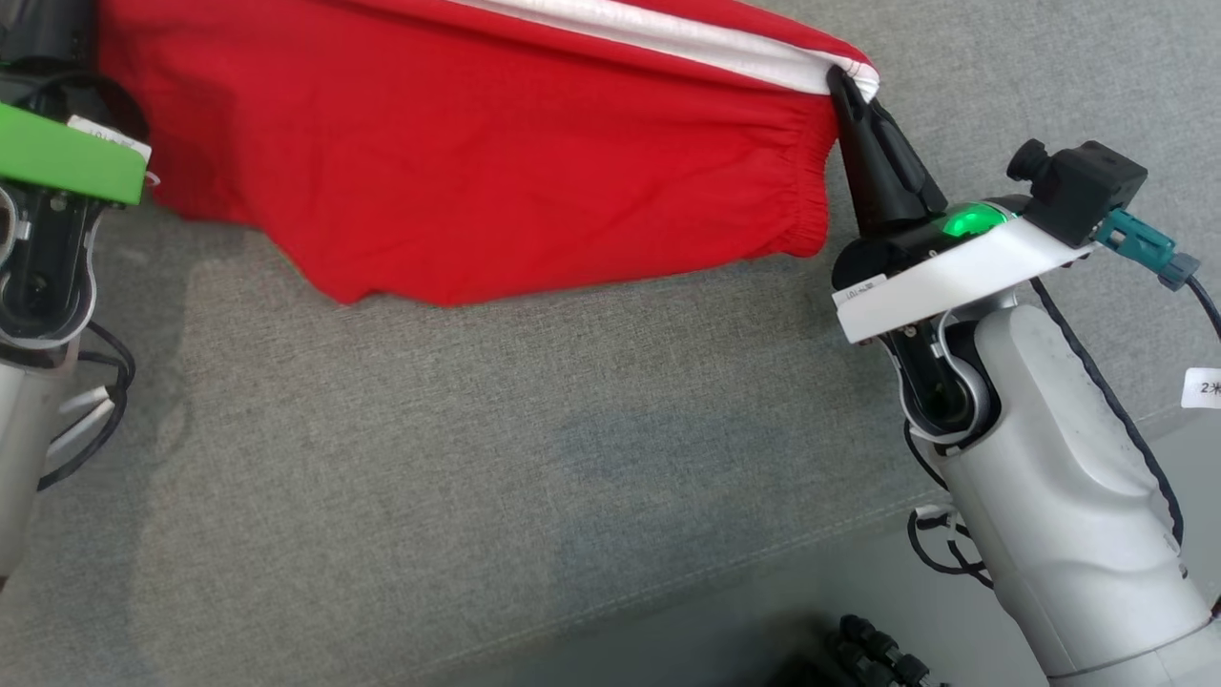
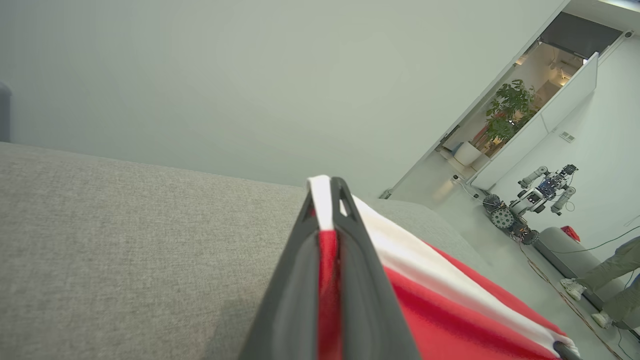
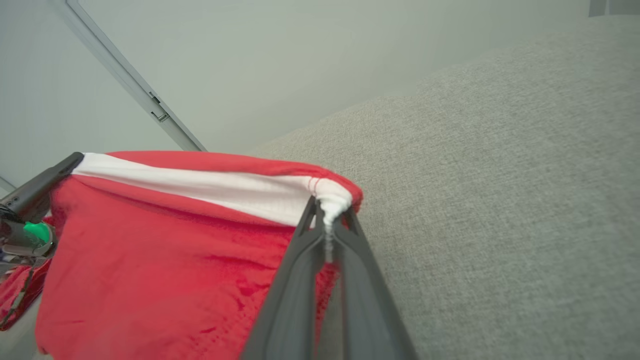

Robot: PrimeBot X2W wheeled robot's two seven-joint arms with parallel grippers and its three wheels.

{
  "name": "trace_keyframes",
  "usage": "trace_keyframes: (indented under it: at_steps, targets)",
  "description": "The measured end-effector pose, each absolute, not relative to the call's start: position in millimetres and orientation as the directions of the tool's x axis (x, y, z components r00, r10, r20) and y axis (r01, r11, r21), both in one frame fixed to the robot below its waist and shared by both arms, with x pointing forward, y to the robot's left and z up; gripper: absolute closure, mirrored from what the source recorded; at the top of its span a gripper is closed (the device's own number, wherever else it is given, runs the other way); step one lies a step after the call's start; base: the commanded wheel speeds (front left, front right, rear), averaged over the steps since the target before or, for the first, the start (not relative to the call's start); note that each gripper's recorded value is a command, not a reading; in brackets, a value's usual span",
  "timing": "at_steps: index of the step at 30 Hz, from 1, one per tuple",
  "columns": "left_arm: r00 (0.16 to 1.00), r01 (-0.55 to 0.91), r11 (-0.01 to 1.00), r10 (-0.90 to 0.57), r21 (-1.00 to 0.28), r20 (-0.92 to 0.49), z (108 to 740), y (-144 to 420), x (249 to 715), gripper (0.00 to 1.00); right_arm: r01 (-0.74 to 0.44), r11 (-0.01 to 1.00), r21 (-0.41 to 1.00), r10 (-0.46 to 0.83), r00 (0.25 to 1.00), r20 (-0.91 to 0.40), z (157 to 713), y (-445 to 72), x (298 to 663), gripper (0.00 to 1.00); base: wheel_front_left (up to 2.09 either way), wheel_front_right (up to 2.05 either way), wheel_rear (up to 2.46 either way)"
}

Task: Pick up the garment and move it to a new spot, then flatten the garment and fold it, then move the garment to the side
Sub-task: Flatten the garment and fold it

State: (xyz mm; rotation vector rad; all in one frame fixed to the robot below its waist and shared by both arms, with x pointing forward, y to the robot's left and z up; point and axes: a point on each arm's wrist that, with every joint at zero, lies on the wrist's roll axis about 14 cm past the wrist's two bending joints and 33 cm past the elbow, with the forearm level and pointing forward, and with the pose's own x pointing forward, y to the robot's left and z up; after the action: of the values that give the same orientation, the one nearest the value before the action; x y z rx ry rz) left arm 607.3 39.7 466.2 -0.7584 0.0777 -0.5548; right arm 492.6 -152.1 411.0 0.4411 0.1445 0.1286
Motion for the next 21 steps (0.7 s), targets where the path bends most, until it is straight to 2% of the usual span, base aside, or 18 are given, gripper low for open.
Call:
trace_keyframes:
  at_steps: [19, 20, 21]
  targets:
    - [0.864, 0.385, 0.63, -0.503, -0.674, 0.024, 413.0, 14.4, 647.4, 1.0, -0.041, 0.93, 0.366, 0.11, 0.98, -0.167, 392.7, -168.3, 500.8, 1.0, 0.0, 0.0, 0.0]
    - [0.862, 0.388, 0.639, -0.507, -0.665, 0.016, 409.9, 13.3, 647.8, 0.93, -0.038, 0.931, 0.363, 0.108, 0.979, -0.173, 390.7, -169.2, 500.4, 1.0, 0.0, 0.0, 0.0]
    - [0.859, 0.389, 0.644, -0.511, -0.659, 0.007, 407.5, 11.8, 648.3, 0.33, -0.037, 0.932, 0.36, 0.107, 0.978, -0.178, 389.2, -169.5, 500.2, 1.0, 0.0, 0.0, 0.0]
